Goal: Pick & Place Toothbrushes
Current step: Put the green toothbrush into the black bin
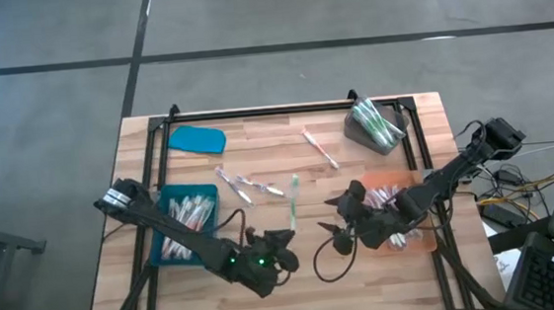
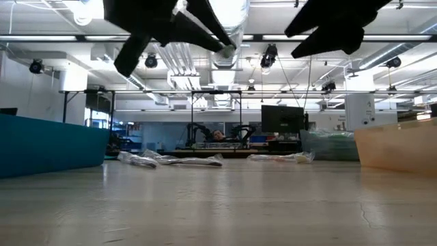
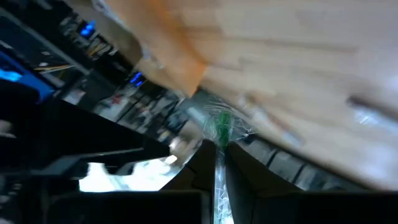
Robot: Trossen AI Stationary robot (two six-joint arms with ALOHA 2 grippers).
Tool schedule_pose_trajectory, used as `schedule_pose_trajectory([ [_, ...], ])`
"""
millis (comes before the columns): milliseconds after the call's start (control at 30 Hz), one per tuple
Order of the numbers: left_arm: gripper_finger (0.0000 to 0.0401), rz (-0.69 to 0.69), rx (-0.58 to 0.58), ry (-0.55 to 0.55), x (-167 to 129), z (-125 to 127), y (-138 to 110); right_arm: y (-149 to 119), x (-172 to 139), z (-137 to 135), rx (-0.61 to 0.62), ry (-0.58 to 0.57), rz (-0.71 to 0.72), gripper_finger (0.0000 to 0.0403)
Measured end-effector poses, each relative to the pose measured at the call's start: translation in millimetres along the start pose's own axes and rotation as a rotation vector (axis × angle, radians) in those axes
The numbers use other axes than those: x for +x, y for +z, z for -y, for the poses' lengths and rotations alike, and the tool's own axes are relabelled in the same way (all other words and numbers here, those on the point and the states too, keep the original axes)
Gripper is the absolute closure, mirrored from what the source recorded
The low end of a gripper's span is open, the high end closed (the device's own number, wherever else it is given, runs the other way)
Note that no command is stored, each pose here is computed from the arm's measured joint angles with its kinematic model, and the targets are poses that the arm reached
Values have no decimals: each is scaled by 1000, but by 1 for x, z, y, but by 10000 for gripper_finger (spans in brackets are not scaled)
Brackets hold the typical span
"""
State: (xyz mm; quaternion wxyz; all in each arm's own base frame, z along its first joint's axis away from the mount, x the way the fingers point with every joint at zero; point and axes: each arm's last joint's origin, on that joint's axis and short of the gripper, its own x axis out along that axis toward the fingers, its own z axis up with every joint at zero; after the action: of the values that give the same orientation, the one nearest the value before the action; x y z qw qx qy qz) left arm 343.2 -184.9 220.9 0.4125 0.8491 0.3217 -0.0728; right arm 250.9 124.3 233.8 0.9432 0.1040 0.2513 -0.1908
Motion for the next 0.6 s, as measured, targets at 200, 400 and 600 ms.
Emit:
schedule_pose_trajectory([
  [200, 380, -45, 82, 36, 4, 7, 4, 13, 6, 0, 87, 20, 80, 85],
  [400, 380, -64, 43, 86, 6, 0, 1, 25, 17, 11, 156, -17, 118, 65],
  [600, 380, -83, 49, 93, 22, 1, 5, 34, 26, 18, 223, 14, 121, 55],
])
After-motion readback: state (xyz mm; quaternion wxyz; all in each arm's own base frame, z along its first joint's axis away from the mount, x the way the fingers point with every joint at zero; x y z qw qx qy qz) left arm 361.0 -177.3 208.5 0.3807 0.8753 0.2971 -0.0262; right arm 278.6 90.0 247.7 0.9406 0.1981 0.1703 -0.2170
